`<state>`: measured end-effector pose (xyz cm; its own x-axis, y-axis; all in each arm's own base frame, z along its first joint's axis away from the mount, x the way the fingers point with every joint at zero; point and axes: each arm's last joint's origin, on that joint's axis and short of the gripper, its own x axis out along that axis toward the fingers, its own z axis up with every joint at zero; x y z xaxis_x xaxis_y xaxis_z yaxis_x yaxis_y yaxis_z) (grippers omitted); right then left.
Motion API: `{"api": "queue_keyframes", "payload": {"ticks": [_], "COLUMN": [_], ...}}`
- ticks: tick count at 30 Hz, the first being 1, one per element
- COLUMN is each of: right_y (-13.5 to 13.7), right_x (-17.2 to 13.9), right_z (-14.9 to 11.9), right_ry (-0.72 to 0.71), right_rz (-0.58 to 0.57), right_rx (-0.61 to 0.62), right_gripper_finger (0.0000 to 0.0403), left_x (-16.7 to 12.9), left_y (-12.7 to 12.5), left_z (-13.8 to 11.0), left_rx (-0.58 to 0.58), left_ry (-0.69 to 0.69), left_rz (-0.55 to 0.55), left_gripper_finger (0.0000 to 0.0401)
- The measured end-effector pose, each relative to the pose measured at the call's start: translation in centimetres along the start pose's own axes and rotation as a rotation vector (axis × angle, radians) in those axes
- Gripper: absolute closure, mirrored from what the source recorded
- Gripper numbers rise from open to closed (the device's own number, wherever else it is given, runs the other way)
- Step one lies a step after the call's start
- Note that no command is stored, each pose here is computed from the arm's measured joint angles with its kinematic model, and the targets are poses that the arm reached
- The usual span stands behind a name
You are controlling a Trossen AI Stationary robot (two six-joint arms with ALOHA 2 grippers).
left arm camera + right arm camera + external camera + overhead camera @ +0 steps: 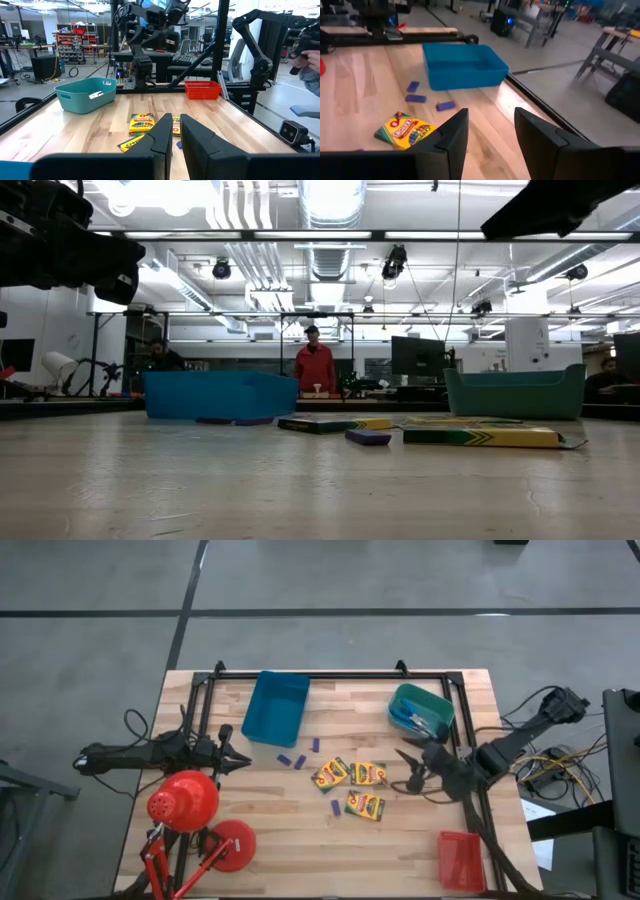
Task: Pick & Place School Supplies
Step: Put the yellow crayon box into the blue bin
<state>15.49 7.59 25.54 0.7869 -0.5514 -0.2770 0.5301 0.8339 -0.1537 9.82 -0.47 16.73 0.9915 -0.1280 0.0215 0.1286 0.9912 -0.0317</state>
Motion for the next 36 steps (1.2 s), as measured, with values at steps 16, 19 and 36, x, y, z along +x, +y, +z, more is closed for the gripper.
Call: {"api": "queue_keyframes", "payload": {"ticks": [16, 19, 36], "right_y": [-2.8, -3.2, -2.2], "right_x": [-0.9, -0.5, 1.9], "right_z": [1.1, 0.8, 2.0], "right_ry": [-0.029, -0.019, -0.161], "right_rz": [0.051, 0.034, 0.019], "right_rx": [-0.078, -0.073, 0.170], "right_gripper_finger": [0.0234, 0.0234, 0.0246], "left_x": [0.0, 0.0, 0.0], "left_y": [0.0, 0.0, 0.0], "left_z": [0.0, 0.0, 0.0], "left_rx": [0.000, 0.000, 0.000], "left_ry": [0.000, 0.000, 0.000], "left_rz": [0.000, 0.000, 0.000], "left_gripper_finger": [0.0360, 0.0360, 0.0360]}}
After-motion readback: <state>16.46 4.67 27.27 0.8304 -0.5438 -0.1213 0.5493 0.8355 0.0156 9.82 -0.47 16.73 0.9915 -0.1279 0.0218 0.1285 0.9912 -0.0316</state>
